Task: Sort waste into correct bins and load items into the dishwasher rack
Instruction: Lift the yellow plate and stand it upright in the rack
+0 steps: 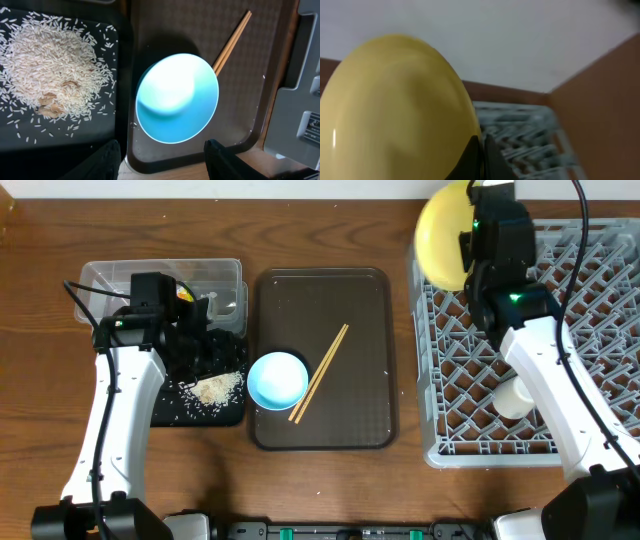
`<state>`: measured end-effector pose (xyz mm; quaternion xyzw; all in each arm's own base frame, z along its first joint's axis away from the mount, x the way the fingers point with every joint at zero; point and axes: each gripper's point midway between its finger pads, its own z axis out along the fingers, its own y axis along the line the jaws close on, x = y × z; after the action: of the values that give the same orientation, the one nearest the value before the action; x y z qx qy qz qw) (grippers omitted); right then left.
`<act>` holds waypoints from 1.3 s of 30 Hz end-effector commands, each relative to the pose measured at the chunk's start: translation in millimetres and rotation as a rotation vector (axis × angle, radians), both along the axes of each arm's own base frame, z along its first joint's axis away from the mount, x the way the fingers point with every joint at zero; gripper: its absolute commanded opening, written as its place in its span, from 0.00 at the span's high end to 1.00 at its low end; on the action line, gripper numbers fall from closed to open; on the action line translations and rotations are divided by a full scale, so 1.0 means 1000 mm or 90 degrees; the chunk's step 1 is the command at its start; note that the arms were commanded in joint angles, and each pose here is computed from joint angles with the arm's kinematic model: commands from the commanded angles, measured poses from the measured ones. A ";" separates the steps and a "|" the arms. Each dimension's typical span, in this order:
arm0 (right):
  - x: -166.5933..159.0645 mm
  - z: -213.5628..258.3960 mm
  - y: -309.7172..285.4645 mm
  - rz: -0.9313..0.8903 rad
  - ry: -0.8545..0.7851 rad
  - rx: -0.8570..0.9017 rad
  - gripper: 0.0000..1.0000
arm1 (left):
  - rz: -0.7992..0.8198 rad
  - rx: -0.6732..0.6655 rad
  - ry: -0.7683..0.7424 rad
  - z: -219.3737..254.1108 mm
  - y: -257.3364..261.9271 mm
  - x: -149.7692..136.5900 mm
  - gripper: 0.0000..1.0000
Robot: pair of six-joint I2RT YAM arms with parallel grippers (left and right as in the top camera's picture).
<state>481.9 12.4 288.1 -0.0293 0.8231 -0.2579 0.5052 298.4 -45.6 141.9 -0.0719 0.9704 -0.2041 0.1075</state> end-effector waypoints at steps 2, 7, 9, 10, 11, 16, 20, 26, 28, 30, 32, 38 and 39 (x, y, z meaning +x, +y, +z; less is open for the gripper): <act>-0.005 0.024 -0.034 -0.065 -0.004 -0.118 0.99 | -0.001 0.005 -0.011 0.005 0.002 0.003 0.43; 0.001 0.023 -0.040 -0.056 0.033 -0.206 0.99 | -0.001 0.005 -0.011 0.005 0.002 0.003 0.43; 0.003 0.016 -0.046 -0.077 0.054 -0.240 0.99 | -0.001 0.005 -0.011 0.005 0.002 0.003 0.43; 0.004 0.012 -0.048 -0.088 0.063 -0.250 0.99 | -0.001 0.005 -0.011 0.005 0.002 0.003 0.43; 0.006 0.006 -0.050 -0.099 0.071 -0.257 0.99 | -0.001 0.005 -0.011 0.005 0.002 0.003 0.43; 0.015 -0.023 -0.049 -0.102 0.102 -0.255 0.99 | -0.001 0.005 -0.011 0.005 0.002 0.003 0.43; 0.021 -0.043 -0.046 -0.101 0.119 -0.250 0.99 | -0.001 0.005 -0.011 0.005 0.002 0.003 0.43; 0.024 -0.063 -0.037 -0.101 0.122 -0.214 0.99 | -0.001 0.005 -0.011 0.005 0.002 0.003 0.43; 0.024 -0.066 -0.033 -0.098 0.114 -0.193 0.99 | -0.001 0.005 -0.011 0.005 0.002 0.003 0.43; 0.026 -0.069 -0.027 -0.086 0.110 -0.174 0.99 | -0.001 0.005 -0.011 0.005 0.002 0.003 0.43; 0.027 -0.073 -0.017 -0.068 0.109 -0.156 0.98 | -0.001 0.005 -0.011 0.005 0.002 0.003 0.43; 0.022 -0.085 0.004 -0.044 0.120 -0.116 0.60 | -0.001 0.005 -0.011 0.005 0.002 0.003 0.43; 0.020 -0.087 0.006 -0.046 0.123 -0.110 0.52 | -0.001 0.005 -0.011 0.005 0.001 0.003 0.43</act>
<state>502.5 5.2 206.5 -0.0859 0.8362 -0.3669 0.3984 298.5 -45.6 141.9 -0.0719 0.9704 -0.2041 0.1076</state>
